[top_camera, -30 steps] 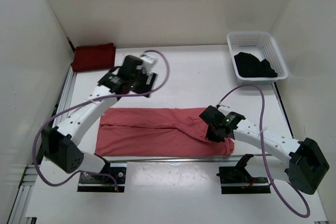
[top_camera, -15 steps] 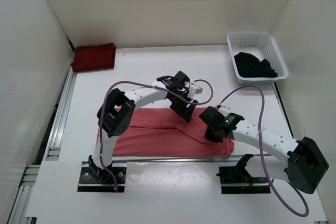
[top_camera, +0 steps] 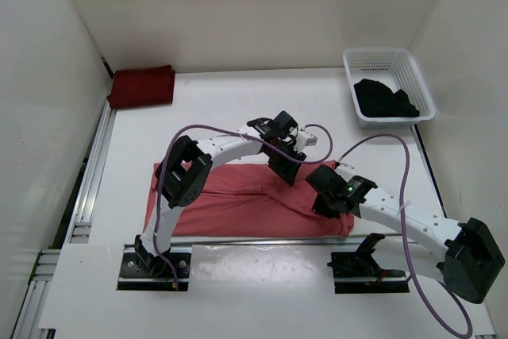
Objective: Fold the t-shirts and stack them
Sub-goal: Fold the other side of the tshirt into a rectangle
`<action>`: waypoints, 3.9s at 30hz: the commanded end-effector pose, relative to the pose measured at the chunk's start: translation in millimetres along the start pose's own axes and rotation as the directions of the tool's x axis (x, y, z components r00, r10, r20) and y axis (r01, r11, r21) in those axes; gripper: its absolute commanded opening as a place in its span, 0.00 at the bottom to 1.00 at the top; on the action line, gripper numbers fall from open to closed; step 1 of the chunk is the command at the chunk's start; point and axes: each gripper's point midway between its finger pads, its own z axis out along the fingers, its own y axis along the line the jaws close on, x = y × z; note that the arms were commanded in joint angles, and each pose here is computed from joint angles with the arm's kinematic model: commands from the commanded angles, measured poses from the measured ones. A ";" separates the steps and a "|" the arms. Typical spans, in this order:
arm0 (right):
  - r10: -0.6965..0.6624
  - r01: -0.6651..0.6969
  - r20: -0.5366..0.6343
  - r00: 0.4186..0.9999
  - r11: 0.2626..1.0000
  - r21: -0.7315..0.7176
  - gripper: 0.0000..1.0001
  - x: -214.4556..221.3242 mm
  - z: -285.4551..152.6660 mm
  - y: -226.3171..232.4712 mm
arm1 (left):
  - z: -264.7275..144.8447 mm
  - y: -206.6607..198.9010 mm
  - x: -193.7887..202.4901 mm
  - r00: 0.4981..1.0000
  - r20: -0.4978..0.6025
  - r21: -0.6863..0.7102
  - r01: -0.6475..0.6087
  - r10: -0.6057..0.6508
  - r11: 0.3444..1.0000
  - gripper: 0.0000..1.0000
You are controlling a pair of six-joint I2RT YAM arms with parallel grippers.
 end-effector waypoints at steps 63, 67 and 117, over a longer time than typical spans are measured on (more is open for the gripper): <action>-0.170 0.166 0.130 0.977 0.985 0.047 0.00 -18.2 -37.5 16.5 | -59.8 6.1 29.8 0.997 -0.048 -0.093 0.063 -0.068 0.994 0.11; -0.161 0.153 0.124 0.979 0.986 0.071 0.00 -52.3 -22.2 19.9 | -64.3 25.0 11.1 0.999 0.027 -0.178 0.045 -0.041 0.983 0.13; -0.058 0.063 0.078 0.995 0.996 -0.065 0.00 -66.0 13.2 61.5 | -119.9 95.2 22.9 0.997 0.080 -0.624 0.066 -0.020 0.778 0.71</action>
